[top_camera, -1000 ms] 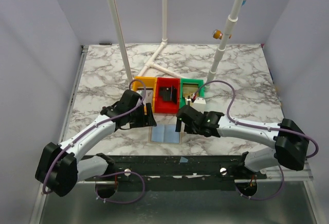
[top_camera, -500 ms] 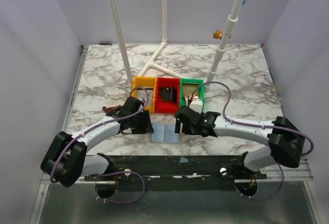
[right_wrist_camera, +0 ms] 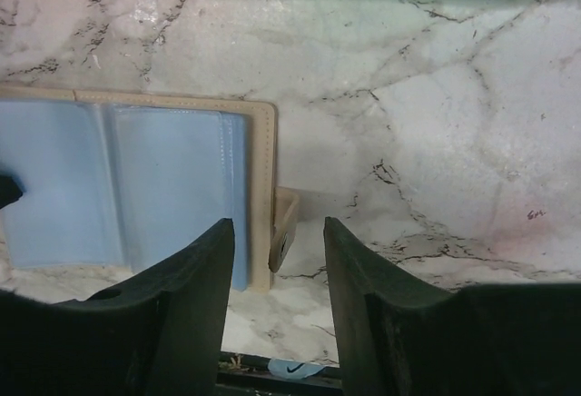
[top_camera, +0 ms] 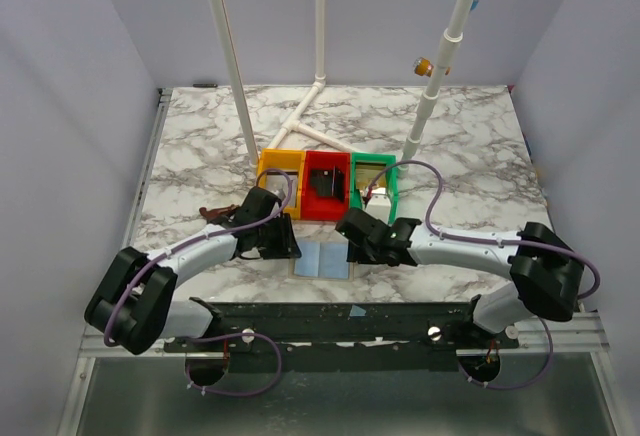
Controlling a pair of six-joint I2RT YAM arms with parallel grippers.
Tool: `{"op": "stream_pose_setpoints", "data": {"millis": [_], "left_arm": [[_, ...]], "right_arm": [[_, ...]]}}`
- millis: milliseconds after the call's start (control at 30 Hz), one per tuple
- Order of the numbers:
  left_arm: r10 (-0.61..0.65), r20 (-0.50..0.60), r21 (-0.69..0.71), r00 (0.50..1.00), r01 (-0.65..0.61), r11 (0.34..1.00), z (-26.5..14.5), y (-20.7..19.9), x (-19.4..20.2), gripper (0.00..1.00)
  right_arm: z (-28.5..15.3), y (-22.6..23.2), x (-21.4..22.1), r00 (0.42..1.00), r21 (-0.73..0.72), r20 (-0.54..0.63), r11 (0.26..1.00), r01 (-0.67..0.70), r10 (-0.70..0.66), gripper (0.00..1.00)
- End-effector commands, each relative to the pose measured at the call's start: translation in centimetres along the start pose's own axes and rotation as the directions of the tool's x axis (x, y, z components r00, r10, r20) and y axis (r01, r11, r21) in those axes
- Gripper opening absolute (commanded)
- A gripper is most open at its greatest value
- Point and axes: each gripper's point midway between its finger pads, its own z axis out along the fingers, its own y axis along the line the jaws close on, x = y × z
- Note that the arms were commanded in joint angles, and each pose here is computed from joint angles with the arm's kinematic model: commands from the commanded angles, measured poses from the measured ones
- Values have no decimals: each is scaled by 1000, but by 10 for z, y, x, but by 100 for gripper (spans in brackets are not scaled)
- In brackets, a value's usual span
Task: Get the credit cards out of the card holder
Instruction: Close the card holder at the center of the board.
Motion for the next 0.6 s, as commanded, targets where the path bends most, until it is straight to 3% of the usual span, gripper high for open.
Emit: {"op": "stream_pose_setpoints", "data": {"millis": [0, 167, 567], "left_arm": [[-6, -38, -29, 999, 5, 1000, 6, 11, 11, 39], [-9, -40, 0, 999, 9, 1000, 4, 3, 9, 34], [-14, -46, 50, 999, 17, 999, 2, -7, 9, 14]], "right_arm": [[10, -8, 6, 1000, 36, -9, 999, 8, -8, 44], [19, -8, 13, 999, 48, -32, 998, 27, -26, 34], [13, -2, 6, 1000, 31, -15, 999, 25, -25, 15]]}}
